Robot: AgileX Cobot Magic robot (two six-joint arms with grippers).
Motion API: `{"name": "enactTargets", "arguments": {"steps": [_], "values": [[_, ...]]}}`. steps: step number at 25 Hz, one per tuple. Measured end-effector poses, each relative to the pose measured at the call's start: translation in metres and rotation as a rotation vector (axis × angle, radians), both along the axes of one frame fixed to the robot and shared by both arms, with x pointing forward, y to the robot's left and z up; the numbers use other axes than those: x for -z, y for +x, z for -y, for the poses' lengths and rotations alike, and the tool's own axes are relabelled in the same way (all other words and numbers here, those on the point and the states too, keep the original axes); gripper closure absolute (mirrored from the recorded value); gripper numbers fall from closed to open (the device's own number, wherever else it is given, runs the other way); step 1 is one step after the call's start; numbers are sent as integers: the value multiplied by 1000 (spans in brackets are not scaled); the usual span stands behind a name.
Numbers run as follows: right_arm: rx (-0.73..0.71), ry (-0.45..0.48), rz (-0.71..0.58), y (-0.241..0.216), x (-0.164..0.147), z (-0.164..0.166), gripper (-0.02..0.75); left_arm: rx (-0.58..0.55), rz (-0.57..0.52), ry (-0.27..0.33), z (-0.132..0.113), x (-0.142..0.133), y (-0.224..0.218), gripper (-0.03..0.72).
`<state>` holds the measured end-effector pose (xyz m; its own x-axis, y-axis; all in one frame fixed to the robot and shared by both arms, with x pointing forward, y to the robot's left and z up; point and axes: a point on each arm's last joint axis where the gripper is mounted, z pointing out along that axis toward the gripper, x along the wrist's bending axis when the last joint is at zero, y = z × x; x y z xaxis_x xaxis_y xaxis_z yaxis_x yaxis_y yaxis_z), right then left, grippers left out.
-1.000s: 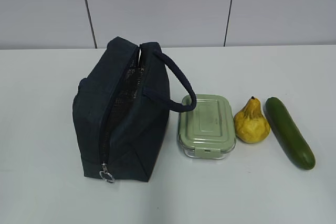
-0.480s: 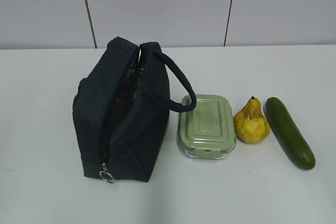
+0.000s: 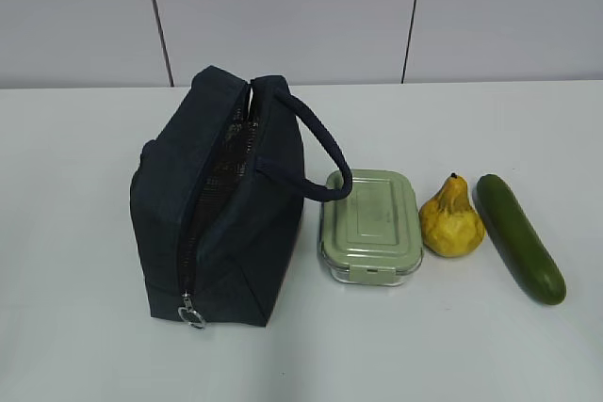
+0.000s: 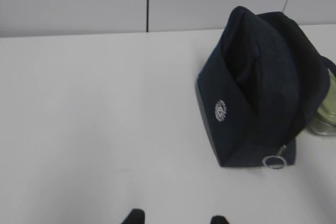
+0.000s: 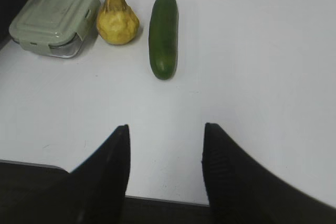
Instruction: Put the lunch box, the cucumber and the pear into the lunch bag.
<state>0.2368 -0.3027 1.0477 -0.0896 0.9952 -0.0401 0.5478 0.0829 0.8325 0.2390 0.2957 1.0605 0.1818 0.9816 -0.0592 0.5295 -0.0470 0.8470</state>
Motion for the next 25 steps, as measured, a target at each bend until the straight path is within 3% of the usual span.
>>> {"name": "enactTargets", "arguments": {"steps": [5,8,13,18,25], "values": [[15,14,-95,41,-13,-5,383,89,-175,-130,20,-2,35,437],[25,21,-154,68,-19,-8,383,140,-220,-175,30,-3,57,400],[36,19,-274,125,-28,-15,383,186,-256,-151,37,-9,92,324],[39,14,-343,174,-28,-21,383,258,-284,-109,46,-19,130,315],[73,38,-473,226,-10,-24,383,382,-369,-148,65,-18,192,313]]}}
